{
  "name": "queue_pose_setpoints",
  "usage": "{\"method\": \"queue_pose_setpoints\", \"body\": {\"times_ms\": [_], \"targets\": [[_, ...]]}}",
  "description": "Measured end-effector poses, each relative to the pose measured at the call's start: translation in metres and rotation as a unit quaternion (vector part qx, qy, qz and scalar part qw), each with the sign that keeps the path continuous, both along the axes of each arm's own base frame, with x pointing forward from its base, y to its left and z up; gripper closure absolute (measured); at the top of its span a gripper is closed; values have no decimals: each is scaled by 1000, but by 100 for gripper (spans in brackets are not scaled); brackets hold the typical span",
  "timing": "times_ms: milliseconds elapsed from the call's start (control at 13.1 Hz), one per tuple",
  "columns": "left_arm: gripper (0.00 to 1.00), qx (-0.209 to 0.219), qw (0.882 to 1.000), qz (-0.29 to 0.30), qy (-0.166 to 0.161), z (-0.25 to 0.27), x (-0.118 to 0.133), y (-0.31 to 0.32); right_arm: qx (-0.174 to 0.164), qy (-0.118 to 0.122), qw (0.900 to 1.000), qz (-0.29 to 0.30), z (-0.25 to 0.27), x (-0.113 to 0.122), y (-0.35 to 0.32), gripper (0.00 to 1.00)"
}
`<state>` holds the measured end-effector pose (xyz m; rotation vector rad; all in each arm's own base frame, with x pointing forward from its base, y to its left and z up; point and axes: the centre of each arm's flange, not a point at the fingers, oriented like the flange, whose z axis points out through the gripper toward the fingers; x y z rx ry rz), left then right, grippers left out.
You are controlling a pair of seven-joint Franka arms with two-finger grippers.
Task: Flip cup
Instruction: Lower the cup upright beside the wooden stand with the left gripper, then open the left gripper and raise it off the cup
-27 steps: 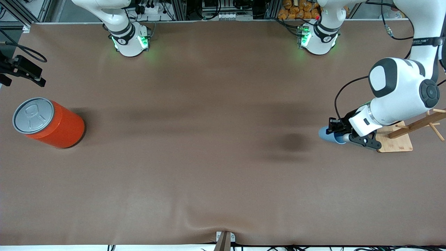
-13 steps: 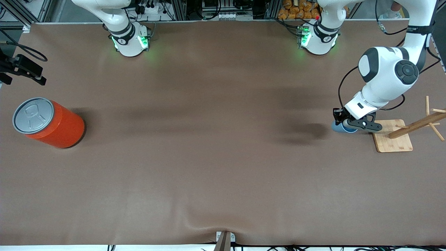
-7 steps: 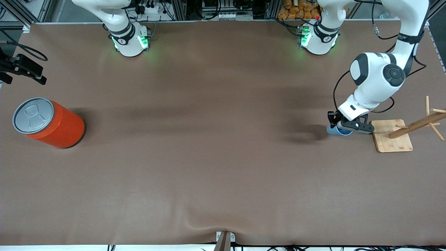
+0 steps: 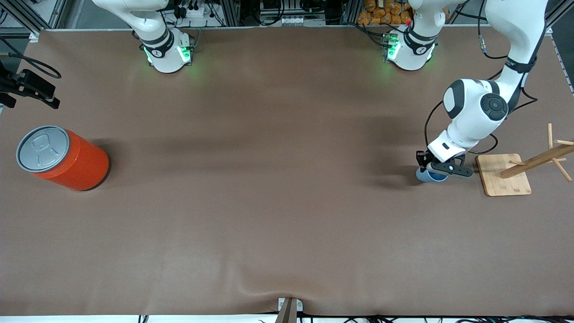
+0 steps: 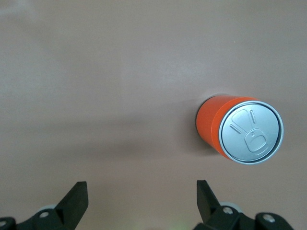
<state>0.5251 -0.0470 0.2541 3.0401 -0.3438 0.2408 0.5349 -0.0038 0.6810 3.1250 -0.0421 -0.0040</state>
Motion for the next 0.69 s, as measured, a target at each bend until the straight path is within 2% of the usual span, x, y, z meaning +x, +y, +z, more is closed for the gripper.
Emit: {"method": "queue_pose_setpoints", "body": {"times_ms": [306, 536, 613, 689], "targets": [[46, 0, 1000, 0, -3, 10, 10, 0, 0, 3, 1000, 0, -1, -1, 0, 0], [12, 5, 1000, -2, -2, 38, 20, 1, 0, 4, 1000, 0, -1, -1, 0, 0], [4, 8, 1000, -3, -4, 54, 23, 0, 0, 4, 1000, 0, -1, -1, 0, 0], [0, 12, 1000, -3, 3, 73, 24, -2, 0, 4, 1000, 0, -1, -1, 0, 0]]}}
